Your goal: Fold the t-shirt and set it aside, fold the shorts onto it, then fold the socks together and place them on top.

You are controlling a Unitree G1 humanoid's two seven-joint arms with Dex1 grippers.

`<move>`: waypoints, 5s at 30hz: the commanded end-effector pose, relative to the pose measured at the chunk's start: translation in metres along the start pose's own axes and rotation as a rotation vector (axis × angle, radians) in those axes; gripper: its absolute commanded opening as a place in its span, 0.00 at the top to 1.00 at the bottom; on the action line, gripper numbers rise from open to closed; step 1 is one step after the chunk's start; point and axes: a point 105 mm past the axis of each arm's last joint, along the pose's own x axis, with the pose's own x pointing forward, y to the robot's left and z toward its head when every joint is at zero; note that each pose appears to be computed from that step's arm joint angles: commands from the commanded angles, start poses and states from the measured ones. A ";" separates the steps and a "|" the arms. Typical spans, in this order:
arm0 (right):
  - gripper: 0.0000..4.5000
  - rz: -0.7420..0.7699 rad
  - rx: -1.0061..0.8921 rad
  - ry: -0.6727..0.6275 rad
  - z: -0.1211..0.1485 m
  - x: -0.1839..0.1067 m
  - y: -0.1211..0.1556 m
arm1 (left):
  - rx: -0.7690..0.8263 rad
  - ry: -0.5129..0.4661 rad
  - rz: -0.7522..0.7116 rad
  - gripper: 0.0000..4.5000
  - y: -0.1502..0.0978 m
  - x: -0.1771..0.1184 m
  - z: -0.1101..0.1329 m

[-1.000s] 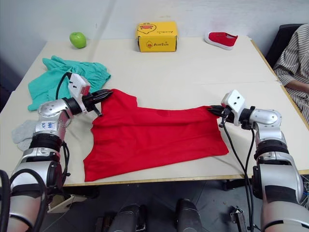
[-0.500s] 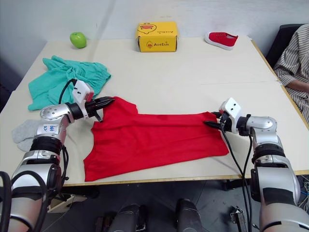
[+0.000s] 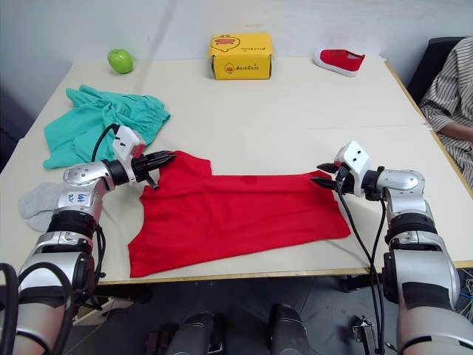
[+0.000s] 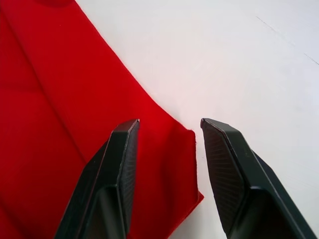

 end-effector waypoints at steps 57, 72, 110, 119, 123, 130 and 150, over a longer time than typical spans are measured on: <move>1.00 -0.136 -0.419 -0.190 -0.017 -0.055 0.049 | 0.888 0.033 -0.244 1.00 -0.084 -0.105 -0.026; 0.14 0.130 0.122 -0.143 0.008 -0.088 0.062 | -0.015 0.091 -0.229 0.45 -0.062 -0.152 -0.003; 0.99 -0.500 0.189 -0.206 -0.023 -0.016 0.033 | -0.163 -0.119 0.228 1.00 -0.037 -0.073 -0.009; 0.99 -0.274 0.154 -0.229 0.009 0.043 0.070 | -0.062 0.002 0.068 1.00 -0.060 -0.026 -0.016; 0.99 -0.301 0.154 -0.188 -0.006 0.040 0.064 | -0.130 0.102 0.169 1.00 -0.050 -0.021 -0.042; 0.99 -0.530 0.235 -0.079 -0.046 -0.007 0.014 | -0.154 0.187 0.254 1.00 -0.038 -0.046 -0.070; 0.99 -0.148 0.171 -0.236 -0.008 0.012 0.088 | -0.062 0.082 0.024 1.00 -0.086 -0.082 -0.049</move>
